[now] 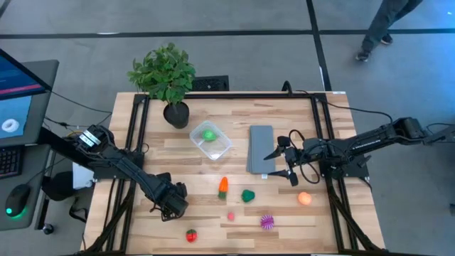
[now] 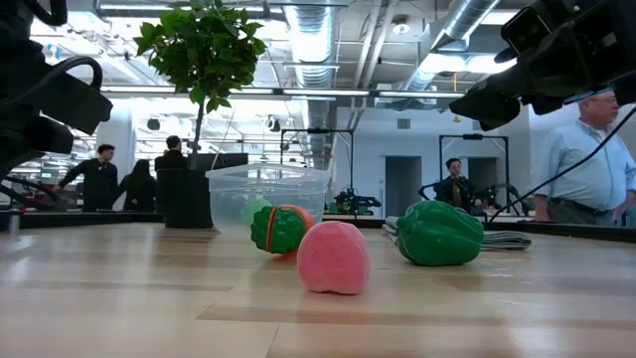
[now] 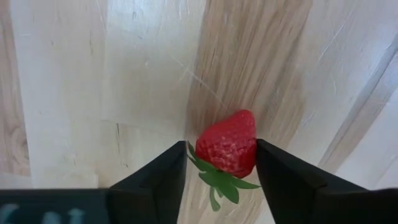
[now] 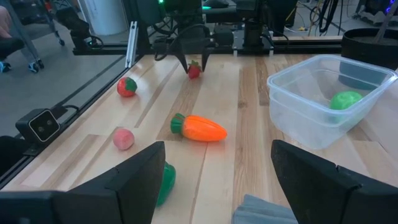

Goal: Pick and placing Produce into tupperware
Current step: Put the red strawberry into the transparent bin

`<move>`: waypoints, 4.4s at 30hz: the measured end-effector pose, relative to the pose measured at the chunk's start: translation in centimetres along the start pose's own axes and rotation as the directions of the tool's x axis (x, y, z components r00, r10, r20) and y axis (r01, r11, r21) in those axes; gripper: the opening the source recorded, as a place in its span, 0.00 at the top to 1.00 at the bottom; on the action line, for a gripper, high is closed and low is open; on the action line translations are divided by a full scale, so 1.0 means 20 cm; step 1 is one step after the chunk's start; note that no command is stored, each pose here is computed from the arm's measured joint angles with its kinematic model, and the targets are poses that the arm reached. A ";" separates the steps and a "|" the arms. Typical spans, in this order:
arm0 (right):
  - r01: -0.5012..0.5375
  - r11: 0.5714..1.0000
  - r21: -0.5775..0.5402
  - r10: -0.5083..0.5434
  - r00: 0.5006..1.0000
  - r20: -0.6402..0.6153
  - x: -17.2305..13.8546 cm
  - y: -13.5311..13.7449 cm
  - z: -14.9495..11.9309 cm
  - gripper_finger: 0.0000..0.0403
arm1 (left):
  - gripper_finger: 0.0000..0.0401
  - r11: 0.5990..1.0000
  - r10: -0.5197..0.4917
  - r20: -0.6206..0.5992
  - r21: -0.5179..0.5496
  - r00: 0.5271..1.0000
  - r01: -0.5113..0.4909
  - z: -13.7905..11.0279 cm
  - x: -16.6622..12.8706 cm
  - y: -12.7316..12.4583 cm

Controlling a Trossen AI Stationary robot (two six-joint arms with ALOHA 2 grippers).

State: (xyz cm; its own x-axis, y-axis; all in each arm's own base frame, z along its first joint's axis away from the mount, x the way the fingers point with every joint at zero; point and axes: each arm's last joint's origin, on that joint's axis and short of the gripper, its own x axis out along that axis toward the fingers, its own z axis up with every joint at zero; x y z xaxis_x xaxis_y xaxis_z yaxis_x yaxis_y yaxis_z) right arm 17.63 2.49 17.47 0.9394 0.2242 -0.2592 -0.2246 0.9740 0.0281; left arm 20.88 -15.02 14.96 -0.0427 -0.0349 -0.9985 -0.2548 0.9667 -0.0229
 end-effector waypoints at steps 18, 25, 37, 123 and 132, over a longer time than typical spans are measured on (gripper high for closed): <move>0.000 1.000 0.000 0.000 1.000 0.000 0.00 0.00 0.00 0.21 | 0.66 1.000 0.009 0.012 0.006 1.000 -0.010 0.00 0.00 0.00; 0.000 1.000 0.000 0.000 1.000 0.000 0.00 0.00 0.00 0.21 | 0.65 0.998 0.059 0.070 0.033 0.996 -0.062 0.03 -0.05 -0.01; 0.000 1.000 0.000 0.000 1.000 0.000 0.00 0.00 0.00 0.21 | 0.65 0.959 0.249 0.281 0.063 0.927 -0.277 0.13 -0.30 -0.03; 0.001 1.000 -0.021 -0.002 0.999 -0.044 0.00 0.00 -0.02 0.21 | 0.45 0.941 0.214 0.465 0.137 0.859 -0.308 0.77 -0.46 0.87; 0.002 1.000 -0.020 -0.003 0.999 -0.054 0.00 0.00 -0.03 0.21 | 0.45 0.950 0.202 0.421 0.137 0.884 -0.282 0.65 -0.53 0.76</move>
State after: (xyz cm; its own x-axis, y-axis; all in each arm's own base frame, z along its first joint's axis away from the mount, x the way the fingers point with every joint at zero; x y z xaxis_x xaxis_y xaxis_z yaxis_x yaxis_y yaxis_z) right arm 17.46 2.45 16.91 0.9247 0.2193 -0.3111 -0.2281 0.9736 0.0085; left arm 30.01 3.41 24.60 0.3180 0.2711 -0.9085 -0.0980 0.9625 0.2530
